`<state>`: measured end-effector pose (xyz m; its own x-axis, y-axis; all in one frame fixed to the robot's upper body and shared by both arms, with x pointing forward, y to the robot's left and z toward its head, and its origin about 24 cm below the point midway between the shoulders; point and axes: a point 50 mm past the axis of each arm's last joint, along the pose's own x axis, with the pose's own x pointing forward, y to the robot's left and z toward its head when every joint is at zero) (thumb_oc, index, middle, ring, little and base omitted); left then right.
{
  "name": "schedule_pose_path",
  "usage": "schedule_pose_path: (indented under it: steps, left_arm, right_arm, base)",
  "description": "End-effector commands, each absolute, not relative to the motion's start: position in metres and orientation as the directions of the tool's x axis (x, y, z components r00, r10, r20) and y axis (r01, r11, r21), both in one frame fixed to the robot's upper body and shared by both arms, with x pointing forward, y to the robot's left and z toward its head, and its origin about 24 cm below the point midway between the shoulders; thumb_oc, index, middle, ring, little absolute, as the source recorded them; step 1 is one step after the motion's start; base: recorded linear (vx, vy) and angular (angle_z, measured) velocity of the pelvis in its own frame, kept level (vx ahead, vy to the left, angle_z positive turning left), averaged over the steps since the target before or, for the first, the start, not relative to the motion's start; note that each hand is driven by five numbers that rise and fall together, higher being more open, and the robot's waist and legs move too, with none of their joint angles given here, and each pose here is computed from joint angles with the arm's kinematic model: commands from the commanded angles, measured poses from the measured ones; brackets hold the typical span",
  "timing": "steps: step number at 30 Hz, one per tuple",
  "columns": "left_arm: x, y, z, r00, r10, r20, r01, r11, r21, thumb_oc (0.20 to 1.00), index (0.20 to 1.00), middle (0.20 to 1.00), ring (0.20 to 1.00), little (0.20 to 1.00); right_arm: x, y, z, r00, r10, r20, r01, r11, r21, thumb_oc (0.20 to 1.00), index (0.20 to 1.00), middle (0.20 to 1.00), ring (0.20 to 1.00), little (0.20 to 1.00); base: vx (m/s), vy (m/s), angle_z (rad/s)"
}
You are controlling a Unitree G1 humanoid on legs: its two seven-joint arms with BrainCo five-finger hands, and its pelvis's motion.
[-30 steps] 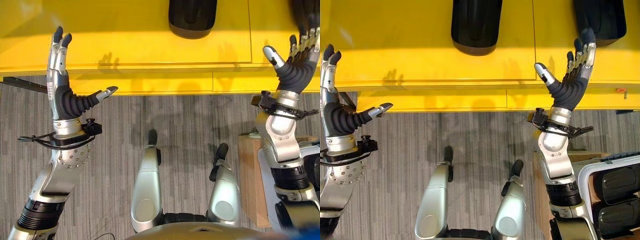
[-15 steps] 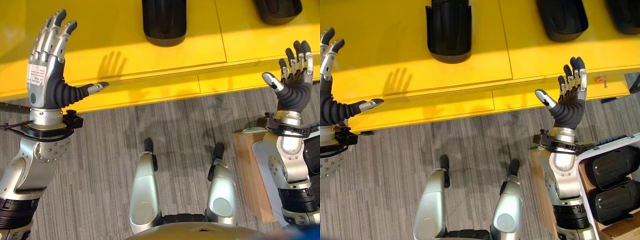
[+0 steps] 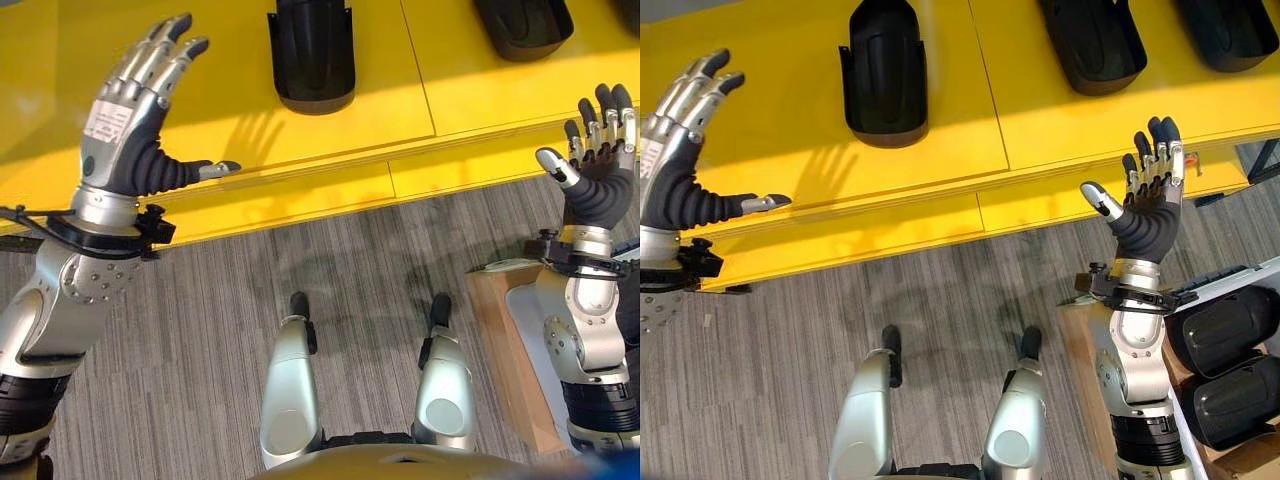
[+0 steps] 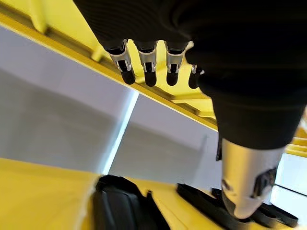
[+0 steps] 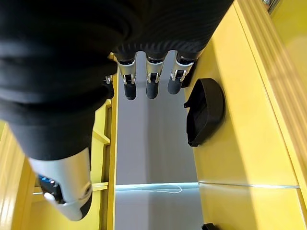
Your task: Move parts from the plastic box to the shelf.
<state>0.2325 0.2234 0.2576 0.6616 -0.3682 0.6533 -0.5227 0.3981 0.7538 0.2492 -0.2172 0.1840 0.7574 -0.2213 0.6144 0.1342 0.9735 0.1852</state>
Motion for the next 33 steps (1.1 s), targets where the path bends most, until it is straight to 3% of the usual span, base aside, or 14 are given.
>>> schedule_pose_path:
  steps: [1,14,19,33]
  left_arm:
    - [0.23,0.21,0.269,0.619,-0.455,0.641,-0.475,0.434,0.766,1.0,1.0,1.0,1.0,1.0]
    - [0.257,0.17,0.265,0.632,-0.63,0.452,-0.181,0.446,0.876,1.0,1.0,1.0,1.0,1.0]
    - [0.265,0.16,0.261,0.634,-0.673,0.381,-0.132,0.391,0.911,1.0,1.0,1.0,1.0,1.0]
    - [0.282,0.18,0.25,0.736,-0.599,0.316,-0.1,0.366,0.925,1.0,1.0,1.0,1.0,1.0]
  right_arm:
    - [0.234,-0.219,0.203,0.67,-0.234,0.704,0.11,0.97,0.218,1.0,1.0,1.0,1.0,1.0]
    - [0.233,-0.213,0.198,0.685,-0.24,0.687,0.066,0.961,0.27,1.0,1.0,1.0,1.0,1.0]
    - [0.232,-0.214,0.198,0.678,-0.256,0.689,0.075,0.956,0.283,1.0,1.0,1.0,1.0,1.0]
    - [0.23,-0.214,0.195,0.681,-0.269,0.681,0.08,0.952,0.296,1.0,1.0,1.0,1.0,1.0]
  base:
    - [0.0,0.0,0.0]
    - [0.0,0.0,-0.01]
    - [0.0,-0.006,-0.09]
    - [0.0,0.0,0.0]
